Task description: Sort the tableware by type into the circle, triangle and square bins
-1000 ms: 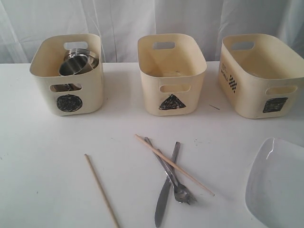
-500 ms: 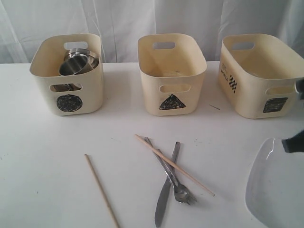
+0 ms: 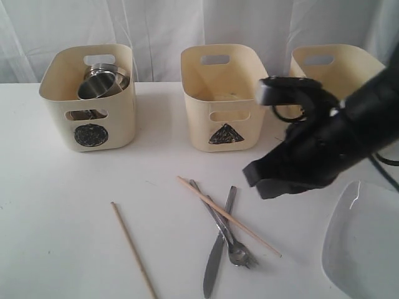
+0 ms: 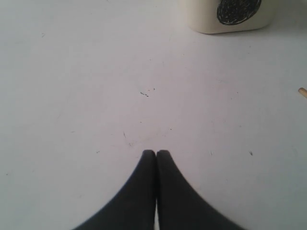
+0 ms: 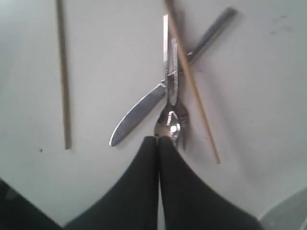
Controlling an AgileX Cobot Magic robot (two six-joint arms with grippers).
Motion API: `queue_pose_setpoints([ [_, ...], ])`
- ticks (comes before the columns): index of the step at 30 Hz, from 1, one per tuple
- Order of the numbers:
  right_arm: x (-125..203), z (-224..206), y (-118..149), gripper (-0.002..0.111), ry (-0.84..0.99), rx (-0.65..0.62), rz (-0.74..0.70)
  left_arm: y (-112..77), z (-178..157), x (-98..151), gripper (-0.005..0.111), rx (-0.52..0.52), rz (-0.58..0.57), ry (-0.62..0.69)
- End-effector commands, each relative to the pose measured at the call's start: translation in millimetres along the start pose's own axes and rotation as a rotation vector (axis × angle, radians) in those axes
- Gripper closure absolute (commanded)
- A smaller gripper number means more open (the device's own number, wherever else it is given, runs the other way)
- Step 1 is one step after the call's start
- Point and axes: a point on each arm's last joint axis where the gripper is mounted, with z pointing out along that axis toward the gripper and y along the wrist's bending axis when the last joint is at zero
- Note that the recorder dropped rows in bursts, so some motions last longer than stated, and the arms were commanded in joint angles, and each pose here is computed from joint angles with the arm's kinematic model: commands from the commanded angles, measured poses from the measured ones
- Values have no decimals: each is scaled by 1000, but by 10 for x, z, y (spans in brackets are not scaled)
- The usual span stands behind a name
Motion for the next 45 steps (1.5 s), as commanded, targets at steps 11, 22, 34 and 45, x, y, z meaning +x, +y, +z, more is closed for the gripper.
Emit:
queue_pose_setpoints([
  [11, -160, 683, -50, 85, 343, 103, -316, 0, 1, 8, 107, 0, -10, 0],
  [22, -229, 1028, -177, 70, 292, 141, -323, 0, 1, 8, 107, 0, -10, 0],
  [34, -198, 1315, -209, 70, 301, 91, -232, 0, 1, 8, 107, 0, -10, 0],
  [45, -185, 1452, -253, 93, 299, 95, -218, 0, 1, 8, 107, 0, -10, 0],
])
